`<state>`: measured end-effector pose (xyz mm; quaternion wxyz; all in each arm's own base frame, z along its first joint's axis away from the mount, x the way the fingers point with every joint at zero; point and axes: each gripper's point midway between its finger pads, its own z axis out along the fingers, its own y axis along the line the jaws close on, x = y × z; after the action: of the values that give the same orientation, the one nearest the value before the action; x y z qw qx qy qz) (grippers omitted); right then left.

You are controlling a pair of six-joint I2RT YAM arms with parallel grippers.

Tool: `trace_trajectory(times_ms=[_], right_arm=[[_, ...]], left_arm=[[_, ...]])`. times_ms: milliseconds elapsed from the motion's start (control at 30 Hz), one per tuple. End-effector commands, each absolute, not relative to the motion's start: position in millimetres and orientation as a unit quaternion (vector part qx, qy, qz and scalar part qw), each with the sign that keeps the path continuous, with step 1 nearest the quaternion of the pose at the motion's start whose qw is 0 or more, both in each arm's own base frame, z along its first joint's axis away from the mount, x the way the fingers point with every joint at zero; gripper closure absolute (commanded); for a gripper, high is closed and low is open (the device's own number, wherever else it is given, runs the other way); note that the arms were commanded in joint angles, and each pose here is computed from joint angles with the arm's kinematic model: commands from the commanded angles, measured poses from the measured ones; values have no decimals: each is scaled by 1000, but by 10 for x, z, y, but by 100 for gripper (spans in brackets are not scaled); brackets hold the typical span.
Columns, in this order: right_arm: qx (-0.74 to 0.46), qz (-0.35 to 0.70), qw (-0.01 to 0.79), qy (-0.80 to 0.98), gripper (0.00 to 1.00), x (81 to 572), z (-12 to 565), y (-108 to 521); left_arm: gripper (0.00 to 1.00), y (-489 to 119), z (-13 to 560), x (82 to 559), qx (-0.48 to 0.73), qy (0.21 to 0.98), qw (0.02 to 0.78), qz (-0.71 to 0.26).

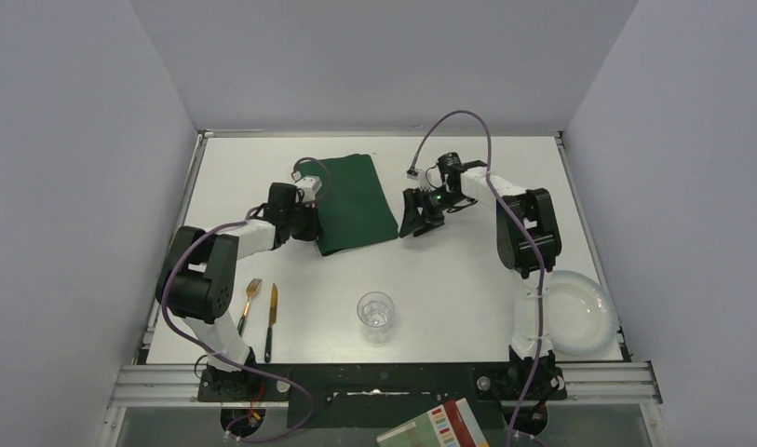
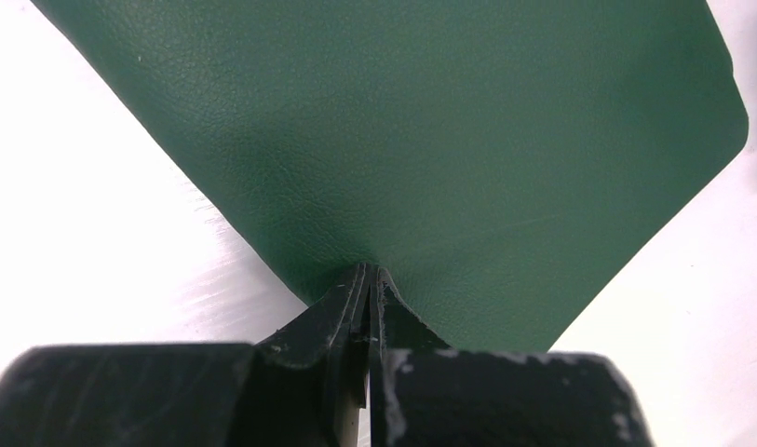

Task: Set the dinner table for one person
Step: Flatten out the napkin at the center of the board.

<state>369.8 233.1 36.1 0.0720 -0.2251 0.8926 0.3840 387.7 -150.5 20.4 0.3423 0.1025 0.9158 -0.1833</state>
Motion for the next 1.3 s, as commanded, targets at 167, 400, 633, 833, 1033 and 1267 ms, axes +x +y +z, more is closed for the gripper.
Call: trace_trajectory(times_ms=[167, 400, 633, 833, 1033, 1267], right_arm=[[-250, 306, -1, 919, 35, 3361, -248, 2438], [-262, 298, -9, 918, 35, 3238, -307, 2530], [-263, 259, 18, 929, 36, 3236, -390, 2407], [-257, 212, 70, 940, 36, 3413, -396, 2194], [-233, 199, 81, 948, 36, 3502, -375, 1981], [-230, 201, 83, 949, 36, 3487, -369, 1958]], left_arm=[[100, -1469, 229, 3783, 86, 920, 329, -197], [100, -1486, 238, 3778, 84, 918, 329, -204], [100, -1490, 246, 3781, 82, 917, 329, -208], [100, -1499, 224, 3765, 81, 918, 324, -212], [100, -1506, 221, 3763, 80, 919, 322, -214], [100, -1513, 230, 3778, 78, 918, 322, -216]])
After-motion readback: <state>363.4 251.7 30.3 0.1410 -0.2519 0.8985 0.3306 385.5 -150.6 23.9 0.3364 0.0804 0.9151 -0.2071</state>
